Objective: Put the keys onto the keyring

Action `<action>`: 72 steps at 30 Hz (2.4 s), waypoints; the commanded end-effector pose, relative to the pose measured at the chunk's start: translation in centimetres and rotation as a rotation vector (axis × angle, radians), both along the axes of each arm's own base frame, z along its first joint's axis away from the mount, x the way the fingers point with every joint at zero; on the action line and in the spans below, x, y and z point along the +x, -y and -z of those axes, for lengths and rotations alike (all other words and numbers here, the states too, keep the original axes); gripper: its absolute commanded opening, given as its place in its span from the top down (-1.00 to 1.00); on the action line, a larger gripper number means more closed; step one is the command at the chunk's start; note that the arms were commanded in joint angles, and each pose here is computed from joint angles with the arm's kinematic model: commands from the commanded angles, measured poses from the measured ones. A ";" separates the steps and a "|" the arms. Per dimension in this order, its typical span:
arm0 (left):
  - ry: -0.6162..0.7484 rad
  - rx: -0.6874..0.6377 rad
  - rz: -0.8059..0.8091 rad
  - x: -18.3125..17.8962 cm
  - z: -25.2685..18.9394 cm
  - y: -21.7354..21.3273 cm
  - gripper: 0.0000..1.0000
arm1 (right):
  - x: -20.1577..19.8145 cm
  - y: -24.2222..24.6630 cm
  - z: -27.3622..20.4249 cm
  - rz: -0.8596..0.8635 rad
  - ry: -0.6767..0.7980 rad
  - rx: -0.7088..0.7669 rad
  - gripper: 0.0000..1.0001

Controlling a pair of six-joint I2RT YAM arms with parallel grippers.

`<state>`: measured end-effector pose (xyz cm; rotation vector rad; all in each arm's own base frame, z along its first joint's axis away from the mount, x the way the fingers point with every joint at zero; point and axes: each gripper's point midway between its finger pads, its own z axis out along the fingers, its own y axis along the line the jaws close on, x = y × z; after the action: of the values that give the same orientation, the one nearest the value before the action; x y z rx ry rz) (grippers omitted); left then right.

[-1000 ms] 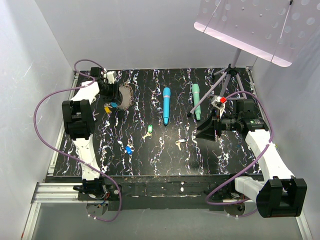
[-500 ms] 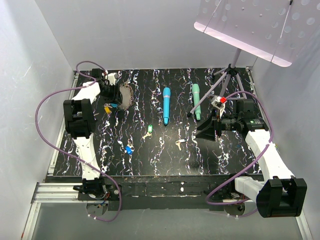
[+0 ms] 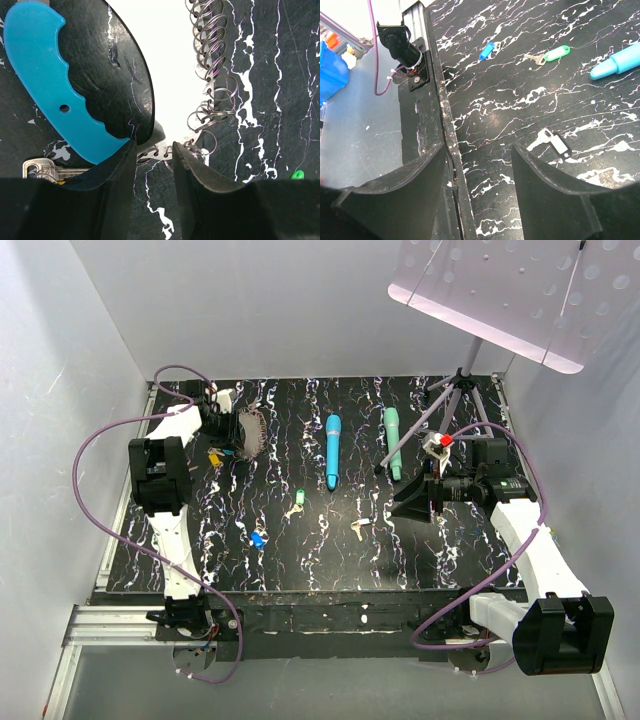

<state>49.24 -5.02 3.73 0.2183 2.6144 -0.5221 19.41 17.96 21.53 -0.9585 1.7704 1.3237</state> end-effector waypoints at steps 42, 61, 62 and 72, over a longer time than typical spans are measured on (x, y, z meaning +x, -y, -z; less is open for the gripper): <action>0.081 0.263 -0.298 -0.7 -3.4 0.5 0.29 | -0.4 -0.2 -1.1 -0.035 0.031 0.033 -0.27; 0.032 0.350 -0.326 0.0 -1.9 0.7 0.35 | -0.5 -0.2 -1.2 -0.038 0.032 0.034 -0.27; 0.032 0.348 -0.325 0.0 -1.9 0.7 0.35 | -0.5 -0.2 -1.2 -0.039 0.037 0.034 -0.27; 0.001 0.346 -0.303 -0.7 -1.2 0.9 0.42 | -0.6 -0.3 -1.2 -0.041 0.035 0.036 -0.27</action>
<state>48.30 -5.61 4.50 -0.0824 2.6584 0.0424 19.00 18.05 21.66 -0.9696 1.7543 1.3454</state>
